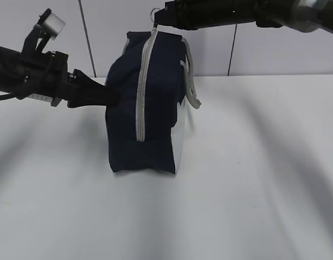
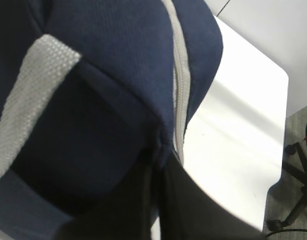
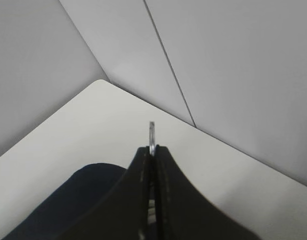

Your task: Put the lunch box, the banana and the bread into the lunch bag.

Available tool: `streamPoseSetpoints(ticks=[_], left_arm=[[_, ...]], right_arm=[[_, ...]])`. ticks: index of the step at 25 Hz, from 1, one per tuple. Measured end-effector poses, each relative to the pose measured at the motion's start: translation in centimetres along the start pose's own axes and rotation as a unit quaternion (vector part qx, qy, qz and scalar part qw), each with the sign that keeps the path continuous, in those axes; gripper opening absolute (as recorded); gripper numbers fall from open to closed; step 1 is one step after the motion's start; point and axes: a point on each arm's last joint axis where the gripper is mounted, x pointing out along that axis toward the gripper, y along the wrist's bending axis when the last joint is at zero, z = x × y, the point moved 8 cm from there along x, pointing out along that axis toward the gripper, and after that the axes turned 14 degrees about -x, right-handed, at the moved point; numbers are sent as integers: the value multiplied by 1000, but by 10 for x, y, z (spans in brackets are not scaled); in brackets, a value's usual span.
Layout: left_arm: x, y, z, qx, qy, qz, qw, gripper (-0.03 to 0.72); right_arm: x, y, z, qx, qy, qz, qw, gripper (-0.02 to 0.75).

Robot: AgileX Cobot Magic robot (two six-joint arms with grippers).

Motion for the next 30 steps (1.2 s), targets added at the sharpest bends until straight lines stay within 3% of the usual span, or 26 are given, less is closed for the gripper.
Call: streamPoseSetpoints(ticks=[24, 27, 30], left_arm=[[0, -3, -7, 2, 22, -8, 1000, 15], [-1, -4, -8, -23, 24, -13, 999, 114], [-4, -3, -8, -44, 23, -15, 999, 316]], right_arm=[[27, -23, -34, 20, -12, 34, 999, -16], [25, -20, -27, 12, -17, 41, 999, -16], [23, -18, -20, 10, -23, 47, 999, -16]])
